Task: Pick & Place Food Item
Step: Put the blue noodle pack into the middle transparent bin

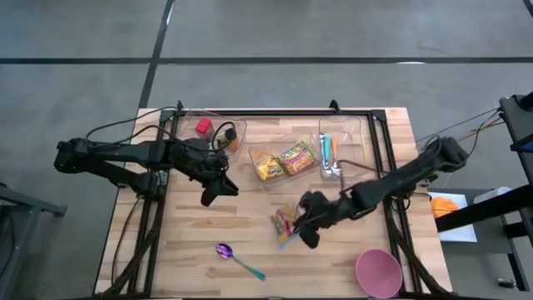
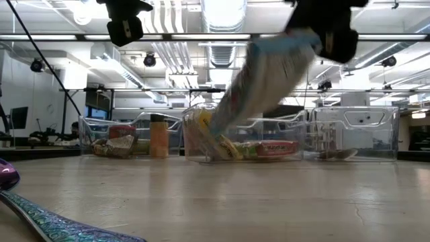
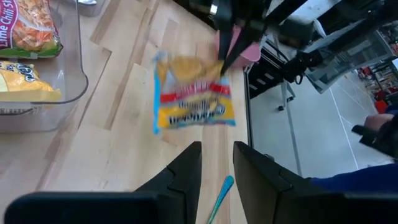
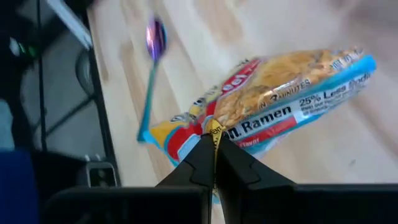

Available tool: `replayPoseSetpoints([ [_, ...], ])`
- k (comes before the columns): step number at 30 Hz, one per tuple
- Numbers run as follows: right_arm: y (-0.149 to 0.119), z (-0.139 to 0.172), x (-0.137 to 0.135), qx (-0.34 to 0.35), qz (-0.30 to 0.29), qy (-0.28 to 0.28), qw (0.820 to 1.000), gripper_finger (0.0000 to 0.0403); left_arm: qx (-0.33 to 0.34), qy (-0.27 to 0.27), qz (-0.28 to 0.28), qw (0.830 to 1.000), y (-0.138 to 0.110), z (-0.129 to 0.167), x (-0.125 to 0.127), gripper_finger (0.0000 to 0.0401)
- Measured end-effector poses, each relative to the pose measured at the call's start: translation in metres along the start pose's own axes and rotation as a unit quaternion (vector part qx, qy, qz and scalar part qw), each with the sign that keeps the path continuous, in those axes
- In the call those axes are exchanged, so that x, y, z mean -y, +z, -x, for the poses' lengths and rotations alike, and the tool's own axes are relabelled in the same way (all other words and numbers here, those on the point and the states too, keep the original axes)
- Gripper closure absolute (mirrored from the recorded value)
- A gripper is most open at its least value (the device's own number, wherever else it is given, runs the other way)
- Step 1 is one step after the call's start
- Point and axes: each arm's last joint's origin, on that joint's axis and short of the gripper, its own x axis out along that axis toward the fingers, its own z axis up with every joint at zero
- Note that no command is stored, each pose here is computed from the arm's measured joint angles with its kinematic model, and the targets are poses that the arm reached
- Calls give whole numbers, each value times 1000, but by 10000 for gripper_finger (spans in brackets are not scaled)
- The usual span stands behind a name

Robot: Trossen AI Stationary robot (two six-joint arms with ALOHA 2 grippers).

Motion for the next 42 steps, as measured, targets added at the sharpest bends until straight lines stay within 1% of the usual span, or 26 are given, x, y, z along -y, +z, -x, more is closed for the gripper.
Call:
replayPoseSetpoints([
  [4, 17, 30, 3, 66, -9, 0, 998, 395, 0, 0, -2, 1000, 0, 0, 0, 300],
  [9, 42, 63, 15, 137, -18, -6, 990, 395, 3, 2, -6, 1000, 0, 0, 0, 300],
  [14, 69, 86, 40, 190, -43, -32, 980, 395, 12, 15, -6, 1000, 1, 0, -1, 300],
  [16, 79, 91, 52, 200, -62, -45, 977, 395, 31, 29, 2, 999, 3, 0, -1, 300],
  [19, 94, 93, 70, 193, -68, -45, 978, 395, 81, 39, 9, 996, 10, 1, 1, 300],
  [24, 113, 90, 96, 182, -61, -65, 979, 395, 176, 30, -16, 984, 26, 5, 7, 300],
  [26, 118, 87, 106, 173, -58, -73, 981, 395, 198, 31, -16, 980, 32, 7, 4, 300],
  [29, 122, 80, 121, 150, -56, -88, 983, 395, 211, 47, -5, 976, 37, 11, -4, 300],
  [33, 123, 64, 140, 107, -54, -100, 988, 395, 210, 61, 9, 976, 40, 15, -14, 300],
  [36, 126, 54, 149, 92, -43, -111, 989, 395, 210, 63, 17, 976, 42, 17, -19, 300],
  [42, 129, 36, 163, 67, -23, -134, 988, 395, 208, 61, 15, 976, 42, 17, -20, 300],
])
